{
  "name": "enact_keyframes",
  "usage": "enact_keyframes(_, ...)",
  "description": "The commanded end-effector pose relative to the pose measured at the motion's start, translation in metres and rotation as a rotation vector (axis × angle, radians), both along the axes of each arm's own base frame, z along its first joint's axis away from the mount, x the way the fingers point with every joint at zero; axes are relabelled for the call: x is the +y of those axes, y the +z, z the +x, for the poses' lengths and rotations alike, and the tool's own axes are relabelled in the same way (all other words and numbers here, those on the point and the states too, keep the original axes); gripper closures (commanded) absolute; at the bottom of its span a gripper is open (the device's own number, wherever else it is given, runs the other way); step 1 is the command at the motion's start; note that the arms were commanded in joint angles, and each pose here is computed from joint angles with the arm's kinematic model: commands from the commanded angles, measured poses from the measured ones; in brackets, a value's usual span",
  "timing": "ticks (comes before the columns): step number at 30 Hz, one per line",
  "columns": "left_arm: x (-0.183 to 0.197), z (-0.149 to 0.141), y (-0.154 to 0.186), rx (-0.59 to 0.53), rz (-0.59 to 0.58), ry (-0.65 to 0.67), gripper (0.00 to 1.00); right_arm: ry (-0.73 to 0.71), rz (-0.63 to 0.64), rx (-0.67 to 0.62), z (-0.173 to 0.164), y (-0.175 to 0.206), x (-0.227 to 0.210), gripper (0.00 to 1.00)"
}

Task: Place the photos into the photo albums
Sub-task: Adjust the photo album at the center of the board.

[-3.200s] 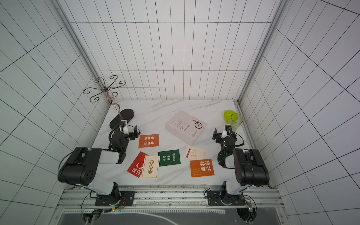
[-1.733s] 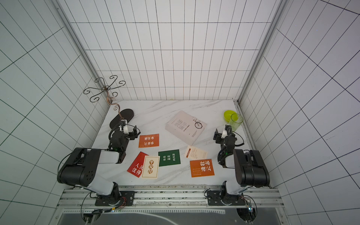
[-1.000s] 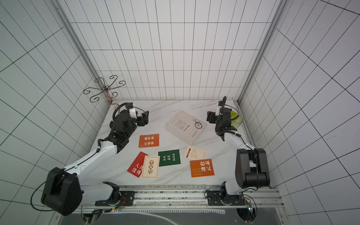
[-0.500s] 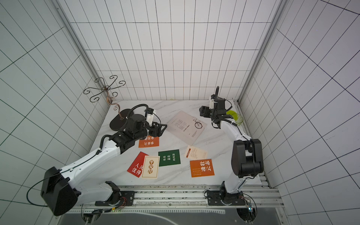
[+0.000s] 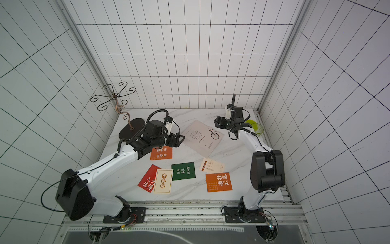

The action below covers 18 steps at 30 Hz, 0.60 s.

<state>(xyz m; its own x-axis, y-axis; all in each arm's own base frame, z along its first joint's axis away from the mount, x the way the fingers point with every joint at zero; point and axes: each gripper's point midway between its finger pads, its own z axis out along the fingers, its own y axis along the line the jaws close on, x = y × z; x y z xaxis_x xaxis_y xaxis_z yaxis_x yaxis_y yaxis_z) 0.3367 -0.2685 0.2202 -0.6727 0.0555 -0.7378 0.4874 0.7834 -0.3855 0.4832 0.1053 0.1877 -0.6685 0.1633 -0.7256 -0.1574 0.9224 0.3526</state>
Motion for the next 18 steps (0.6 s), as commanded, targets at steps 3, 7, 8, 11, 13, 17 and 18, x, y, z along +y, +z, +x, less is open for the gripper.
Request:
enact_keyframes(3,-0.008,0.005,-0.005,0.017,0.002,-0.019,0.22,0.042,0.057,-0.071,0.028,0.045,0.027,0.19)
enact_keyframes(7,-0.014,0.01,-0.01,0.049,-0.008,-0.01,0.21,0.074,0.043,-0.065,0.031,0.052,0.04,0.18)
enact_keyframes(8,-0.015,0.012,-0.011,0.054,-0.014,-0.007,0.21,0.07,0.031,-0.064,0.031,0.052,0.04,0.18)
enact_keyframes(11,-0.019,0.015,-0.012,0.07,-0.029,-0.001,0.21,0.072,0.02,-0.055,0.03,0.048,0.041,0.18)
enact_keyframes(13,-0.021,0.015,-0.013,0.078,-0.035,-0.005,0.21,0.081,0.015,-0.042,0.029,0.047,0.042,0.17)
enact_keyframes(17,-0.018,0.019,-0.021,0.09,-0.025,0.024,0.2,0.093,-0.019,-0.012,0.023,0.04,0.04,0.17)
enact_keyframes(18,-0.016,0.021,-0.023,0.093,-0.019,0.045,0.2,0.094,-0.028,-0.009,0.022,0.039,0.04,0.17)
